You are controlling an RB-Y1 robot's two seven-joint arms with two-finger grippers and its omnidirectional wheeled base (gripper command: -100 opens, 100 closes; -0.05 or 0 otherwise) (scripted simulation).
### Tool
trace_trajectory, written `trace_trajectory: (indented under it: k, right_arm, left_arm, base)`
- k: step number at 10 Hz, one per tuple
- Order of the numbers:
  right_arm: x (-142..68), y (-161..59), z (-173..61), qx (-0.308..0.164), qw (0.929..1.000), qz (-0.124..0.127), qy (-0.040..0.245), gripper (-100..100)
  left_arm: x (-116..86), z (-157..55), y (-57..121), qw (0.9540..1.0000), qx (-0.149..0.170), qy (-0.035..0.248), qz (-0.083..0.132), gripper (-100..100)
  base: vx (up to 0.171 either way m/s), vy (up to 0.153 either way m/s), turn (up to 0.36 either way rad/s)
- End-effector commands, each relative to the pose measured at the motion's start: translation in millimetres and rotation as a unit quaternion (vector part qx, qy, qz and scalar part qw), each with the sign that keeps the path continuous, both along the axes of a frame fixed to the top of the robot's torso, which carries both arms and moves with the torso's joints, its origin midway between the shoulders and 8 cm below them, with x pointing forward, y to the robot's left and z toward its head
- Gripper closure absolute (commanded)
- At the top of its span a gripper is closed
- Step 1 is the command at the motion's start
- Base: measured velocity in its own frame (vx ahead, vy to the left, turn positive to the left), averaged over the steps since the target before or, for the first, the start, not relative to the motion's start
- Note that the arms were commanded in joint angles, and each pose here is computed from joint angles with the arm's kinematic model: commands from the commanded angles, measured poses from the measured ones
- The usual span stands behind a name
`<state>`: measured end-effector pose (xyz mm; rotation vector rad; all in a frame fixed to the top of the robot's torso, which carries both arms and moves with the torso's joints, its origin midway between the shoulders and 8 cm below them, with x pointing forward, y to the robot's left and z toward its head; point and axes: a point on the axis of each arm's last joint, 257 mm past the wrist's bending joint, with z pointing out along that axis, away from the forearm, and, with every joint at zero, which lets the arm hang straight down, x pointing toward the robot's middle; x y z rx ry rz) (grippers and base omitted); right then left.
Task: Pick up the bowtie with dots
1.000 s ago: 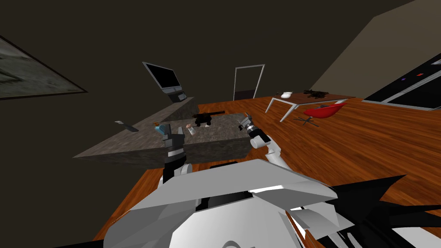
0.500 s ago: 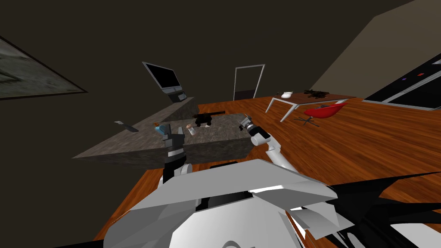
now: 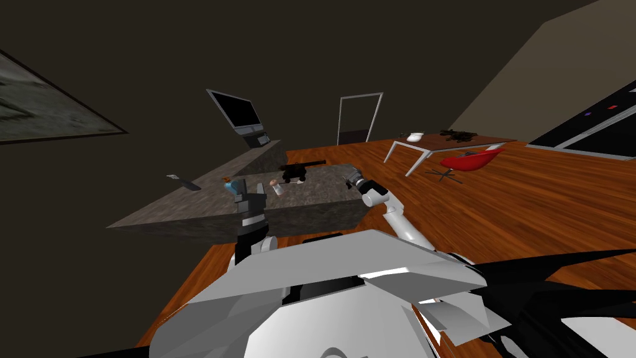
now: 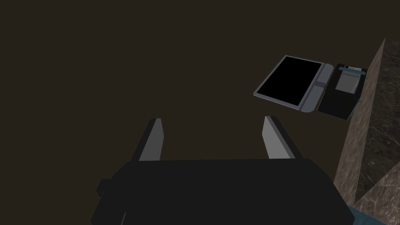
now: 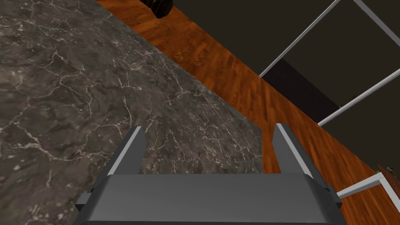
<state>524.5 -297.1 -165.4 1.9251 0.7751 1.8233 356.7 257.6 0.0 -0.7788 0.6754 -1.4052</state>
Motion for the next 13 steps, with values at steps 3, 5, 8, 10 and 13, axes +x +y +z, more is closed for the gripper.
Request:
trace_trajectory:
  k: [3,5,8,10,13]
  right_arm:
    - [6,-8,-18,0.044,0.9979,-0.006,0.047,-100]
    - [10,-14,-32,0.077,0.9933,-0.013,0.085,-100]
    - [16,-25,-50,0.126,0.9818,-0.028,0.139,-100]
    - [13,-25,-58,0.141,0.9769,-0.035,0.157,-100]
    - [14,-36,-76,0.193,0.9569,-0.056,0.21,-100]
  left_arm:
    - [0,0,0.0,1.0,0.0,0.0,0.0,0]
    - [0,0,0.0,1.0,0.0,0.0,0.0,0]
    - [0,0,0.0,1.0,0.0,0.0,0.0,0]
    - [0,0,0.0,1.0,0.0,0.0,0.0,0]
    - [0,0,0.0,1.0,0.0,0.0,0.0,0]
  base:
    - [0.014,0.014,0.01]
    - [0.011,0.011,0.022]
    - [0.014,0.01,0.022]
    - [0.011,0.0,0.009]
    - [0.01,-0.004,0.027]
